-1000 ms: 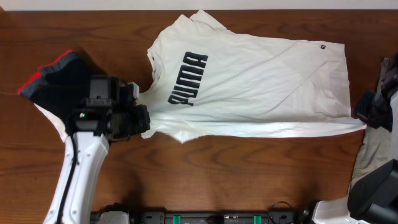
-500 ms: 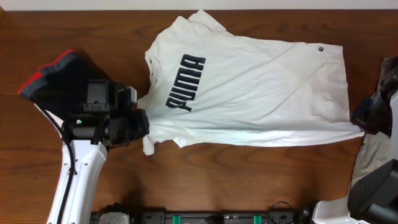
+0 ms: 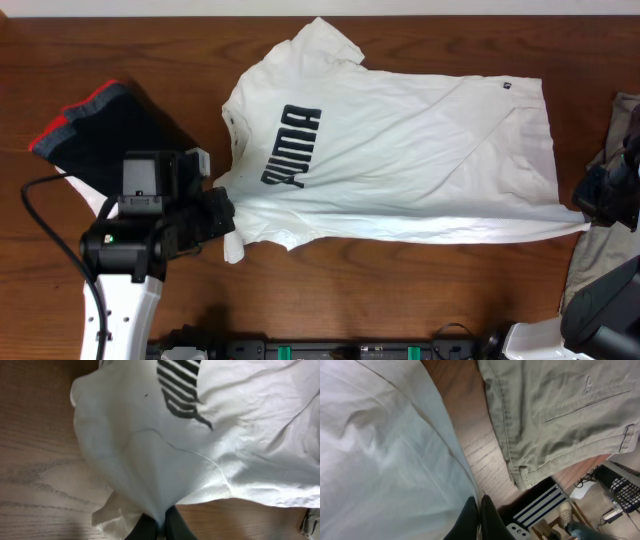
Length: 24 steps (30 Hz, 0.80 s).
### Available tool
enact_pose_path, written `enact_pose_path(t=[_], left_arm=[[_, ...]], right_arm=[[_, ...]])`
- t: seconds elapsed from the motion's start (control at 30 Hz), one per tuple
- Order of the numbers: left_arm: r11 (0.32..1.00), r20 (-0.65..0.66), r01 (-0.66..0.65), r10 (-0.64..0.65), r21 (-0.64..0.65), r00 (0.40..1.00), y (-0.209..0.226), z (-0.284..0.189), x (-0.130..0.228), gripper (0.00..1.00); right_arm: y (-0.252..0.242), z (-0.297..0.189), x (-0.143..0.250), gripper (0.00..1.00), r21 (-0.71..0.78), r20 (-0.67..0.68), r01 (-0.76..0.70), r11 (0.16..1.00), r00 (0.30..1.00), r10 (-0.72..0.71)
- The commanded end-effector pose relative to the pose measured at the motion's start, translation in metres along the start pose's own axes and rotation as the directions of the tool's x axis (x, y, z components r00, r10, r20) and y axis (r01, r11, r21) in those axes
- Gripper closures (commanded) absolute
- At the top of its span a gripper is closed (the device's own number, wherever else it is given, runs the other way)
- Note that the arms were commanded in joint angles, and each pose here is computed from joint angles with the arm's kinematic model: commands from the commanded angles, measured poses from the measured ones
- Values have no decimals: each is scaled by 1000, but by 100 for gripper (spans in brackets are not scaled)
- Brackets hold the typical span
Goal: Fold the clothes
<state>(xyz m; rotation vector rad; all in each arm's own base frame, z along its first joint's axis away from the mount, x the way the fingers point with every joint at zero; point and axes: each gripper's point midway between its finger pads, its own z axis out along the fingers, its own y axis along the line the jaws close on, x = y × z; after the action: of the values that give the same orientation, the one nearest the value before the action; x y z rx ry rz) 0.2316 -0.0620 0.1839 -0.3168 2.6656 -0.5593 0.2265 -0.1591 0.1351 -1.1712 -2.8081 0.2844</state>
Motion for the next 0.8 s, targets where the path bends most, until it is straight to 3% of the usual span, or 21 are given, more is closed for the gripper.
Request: enact_pose_path(t=[0.0,0.43,0.77], left_arm=[[1000,32,18,-18,-4,999,-1,-8,-4,94],[998,-16,64,-64,-22,998,4,-9,9,94],[1000,121,15,-18,21,993,-7,-4,-32,94]], right_arm=[[-1,-1,4,99,-10,-9,-16,1000,1000,15],[-11,-24,26,99,-38,57,-17,999,998,20],[9,-6,19,99,-123,85,31,992,996,-21]])
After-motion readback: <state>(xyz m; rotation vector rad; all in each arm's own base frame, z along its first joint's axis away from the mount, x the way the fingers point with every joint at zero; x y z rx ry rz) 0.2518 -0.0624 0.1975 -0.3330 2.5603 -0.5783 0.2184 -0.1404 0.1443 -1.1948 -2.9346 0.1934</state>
